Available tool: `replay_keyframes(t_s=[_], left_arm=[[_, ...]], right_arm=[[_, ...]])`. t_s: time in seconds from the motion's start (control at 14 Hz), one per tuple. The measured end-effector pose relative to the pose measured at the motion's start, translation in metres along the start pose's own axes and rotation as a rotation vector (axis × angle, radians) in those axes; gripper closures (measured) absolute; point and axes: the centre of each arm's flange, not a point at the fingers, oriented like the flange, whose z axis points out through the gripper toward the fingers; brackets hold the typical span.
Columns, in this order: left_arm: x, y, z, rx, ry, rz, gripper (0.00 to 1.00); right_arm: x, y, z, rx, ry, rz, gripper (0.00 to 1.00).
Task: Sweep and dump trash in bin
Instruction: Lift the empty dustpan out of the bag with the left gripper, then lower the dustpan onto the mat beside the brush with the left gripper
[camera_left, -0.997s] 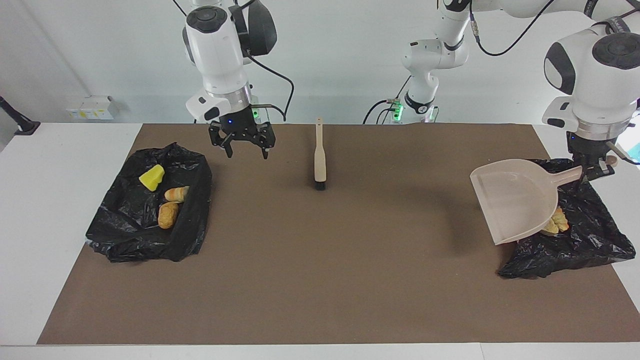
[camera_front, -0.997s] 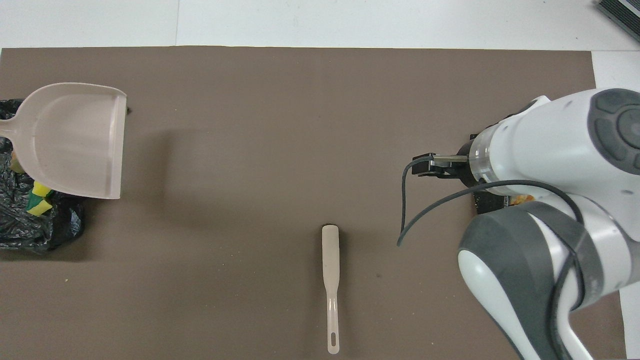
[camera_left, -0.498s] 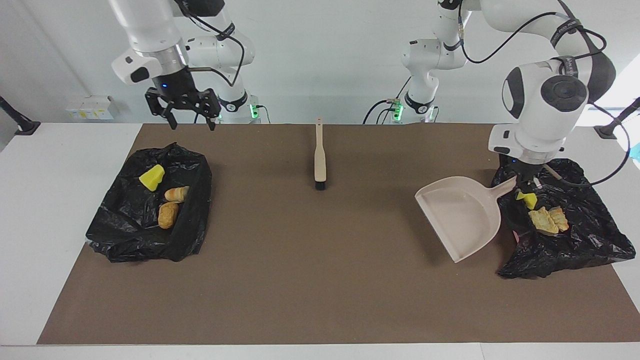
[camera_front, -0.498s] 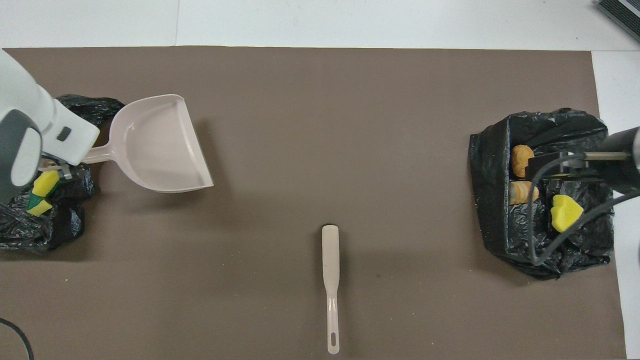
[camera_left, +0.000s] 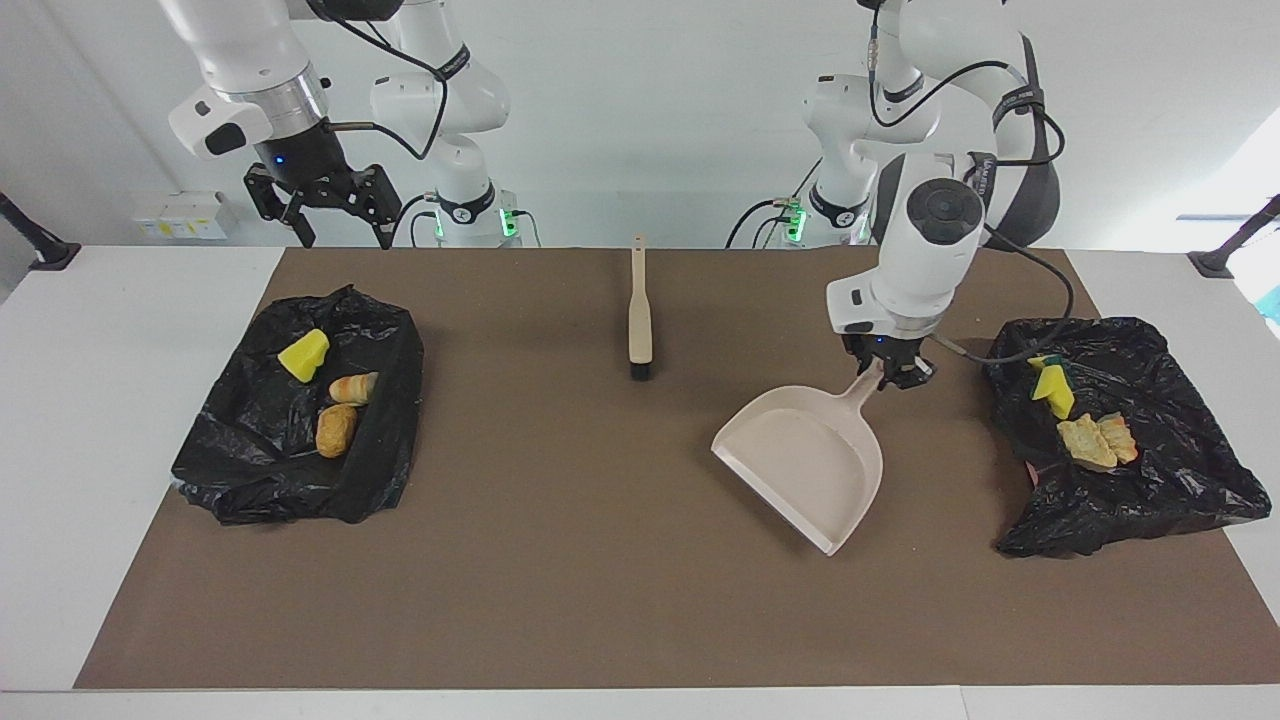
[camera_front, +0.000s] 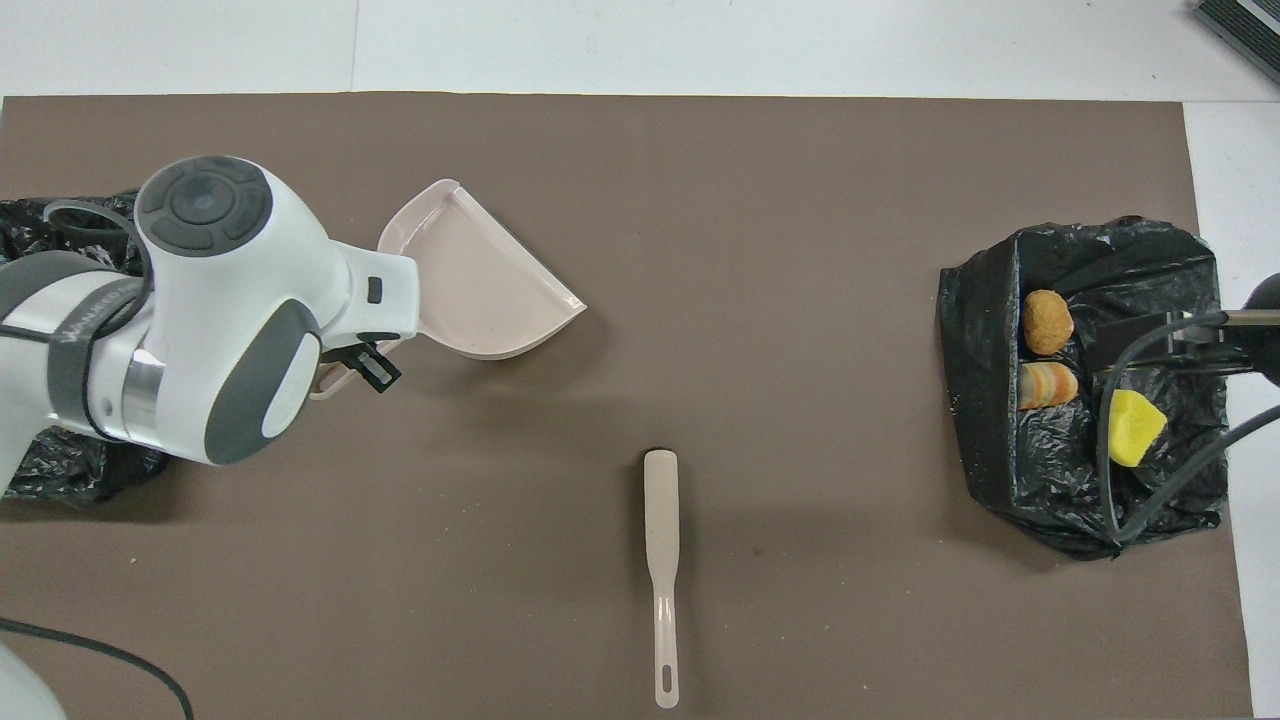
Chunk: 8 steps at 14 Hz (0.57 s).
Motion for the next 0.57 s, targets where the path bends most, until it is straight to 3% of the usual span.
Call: replay_keyframes(t_s=[0.36, 0.57], left_arm=[[0.041, 0.096, -0.014, -0.017, 0.076, -0.257, 0.68], [0.062, 0.145, -0.011, -0.064, 0.122, -0.394, 0.68]], right_arm=[[0.0, 0.009, 0.0, -0.001, -0.003, -0.004, 0.0], [-0.005, 0.029, 0.0, 0.0, -0.049, -0.041, 0.0]])
